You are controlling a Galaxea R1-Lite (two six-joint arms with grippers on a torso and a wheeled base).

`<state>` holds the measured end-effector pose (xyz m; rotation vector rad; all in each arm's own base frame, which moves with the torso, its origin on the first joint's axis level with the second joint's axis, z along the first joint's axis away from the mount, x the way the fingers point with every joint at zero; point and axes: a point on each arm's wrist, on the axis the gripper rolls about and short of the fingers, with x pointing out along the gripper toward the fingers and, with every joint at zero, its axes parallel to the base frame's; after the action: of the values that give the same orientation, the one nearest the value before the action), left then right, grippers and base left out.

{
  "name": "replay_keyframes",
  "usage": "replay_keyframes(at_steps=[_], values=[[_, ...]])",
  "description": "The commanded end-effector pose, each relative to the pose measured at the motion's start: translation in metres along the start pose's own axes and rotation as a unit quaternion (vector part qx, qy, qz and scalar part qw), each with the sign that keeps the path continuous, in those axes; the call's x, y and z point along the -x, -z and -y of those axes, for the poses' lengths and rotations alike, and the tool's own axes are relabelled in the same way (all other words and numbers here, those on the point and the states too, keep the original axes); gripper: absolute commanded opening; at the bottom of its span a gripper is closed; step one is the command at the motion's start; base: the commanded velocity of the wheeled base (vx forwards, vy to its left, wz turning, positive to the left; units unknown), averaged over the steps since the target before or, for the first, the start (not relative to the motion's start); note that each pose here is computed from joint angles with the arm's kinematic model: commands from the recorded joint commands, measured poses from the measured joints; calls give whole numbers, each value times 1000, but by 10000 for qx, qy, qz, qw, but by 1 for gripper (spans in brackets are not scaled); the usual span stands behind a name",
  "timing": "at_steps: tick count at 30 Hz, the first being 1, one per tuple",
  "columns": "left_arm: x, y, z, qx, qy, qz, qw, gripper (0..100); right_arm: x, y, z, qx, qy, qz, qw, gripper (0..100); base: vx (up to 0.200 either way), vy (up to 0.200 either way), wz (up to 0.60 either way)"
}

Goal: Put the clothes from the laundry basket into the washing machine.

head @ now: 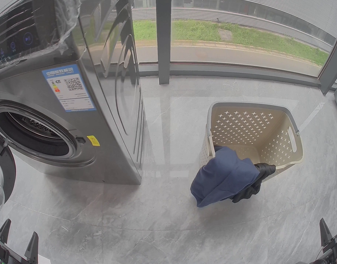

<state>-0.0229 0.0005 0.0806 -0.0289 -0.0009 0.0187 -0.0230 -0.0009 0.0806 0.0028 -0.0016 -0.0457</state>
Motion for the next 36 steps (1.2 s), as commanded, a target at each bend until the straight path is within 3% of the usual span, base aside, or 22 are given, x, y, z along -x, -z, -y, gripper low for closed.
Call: replay_keyframes(at_steps=[1, 16, 36], values=[[0, 5, 0, 1, -6, -11, 10000, 100, 0, 5, 0, -2, 1, 0, 10000, 100, 0, -200, 0], [0, 5, 0, -30, -14, -10, 10000, 100, 0, 5, 0, 6, -6, -7, 10000, 100, 0, -200, 0], [0, 5, 0, -38, -14, -11, 10000, 100, 0, 5, 0, 14, -6, -7, 10000, 100, 0, -20, 0]])
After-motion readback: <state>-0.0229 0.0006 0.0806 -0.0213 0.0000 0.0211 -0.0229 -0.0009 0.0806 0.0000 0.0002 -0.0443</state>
